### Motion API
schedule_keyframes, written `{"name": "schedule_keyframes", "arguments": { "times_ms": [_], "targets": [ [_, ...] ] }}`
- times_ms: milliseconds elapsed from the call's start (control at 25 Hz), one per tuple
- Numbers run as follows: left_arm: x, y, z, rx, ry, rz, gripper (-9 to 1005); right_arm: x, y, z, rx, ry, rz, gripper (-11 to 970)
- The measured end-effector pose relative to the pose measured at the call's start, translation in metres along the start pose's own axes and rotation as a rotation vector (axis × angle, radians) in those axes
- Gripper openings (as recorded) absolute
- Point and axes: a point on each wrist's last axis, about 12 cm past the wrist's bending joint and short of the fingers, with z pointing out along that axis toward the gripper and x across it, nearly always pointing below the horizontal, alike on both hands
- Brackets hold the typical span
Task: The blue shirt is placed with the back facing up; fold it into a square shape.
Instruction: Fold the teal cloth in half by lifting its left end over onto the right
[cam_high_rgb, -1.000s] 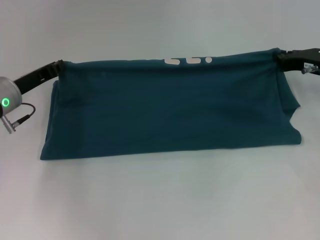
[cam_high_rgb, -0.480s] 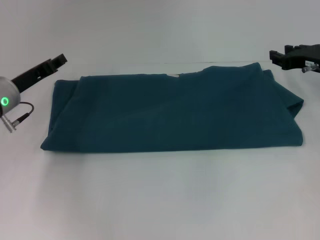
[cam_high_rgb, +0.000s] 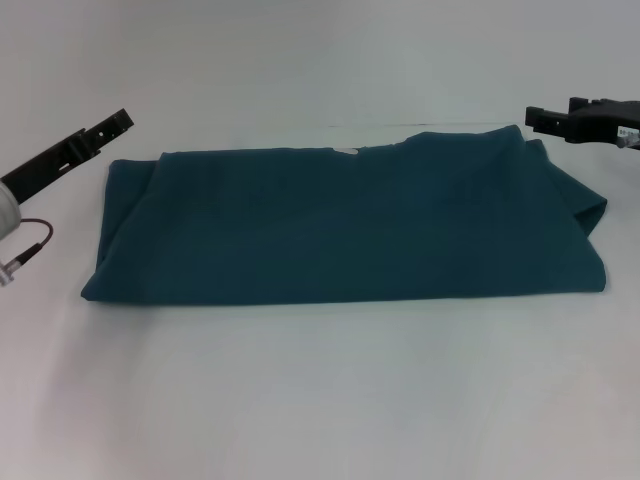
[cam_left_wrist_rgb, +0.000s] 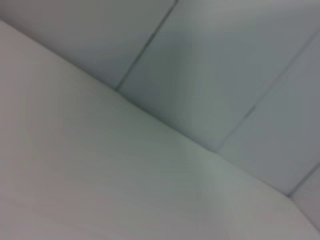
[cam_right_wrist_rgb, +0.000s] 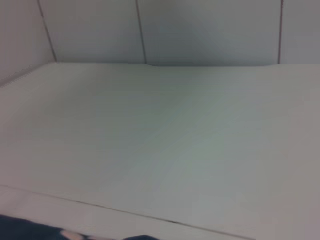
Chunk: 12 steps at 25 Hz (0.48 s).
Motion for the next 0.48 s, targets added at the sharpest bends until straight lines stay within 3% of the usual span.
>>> {"name": "schedule_keyframes", "arguments": {
  "times_ms": [160,480],
  "targets": [
    [0.002,0.003,-0.016,0.055,0.005,0.034,811,0.006,-0.004,-0.016,-0.057,0.004,0.071,755],
    [0.019,0.014,-0.047,0.083,0.06,0.066,806,0.024,-0.01,-0.046,-0.155,0.04,0.212,751]
  ]
}}
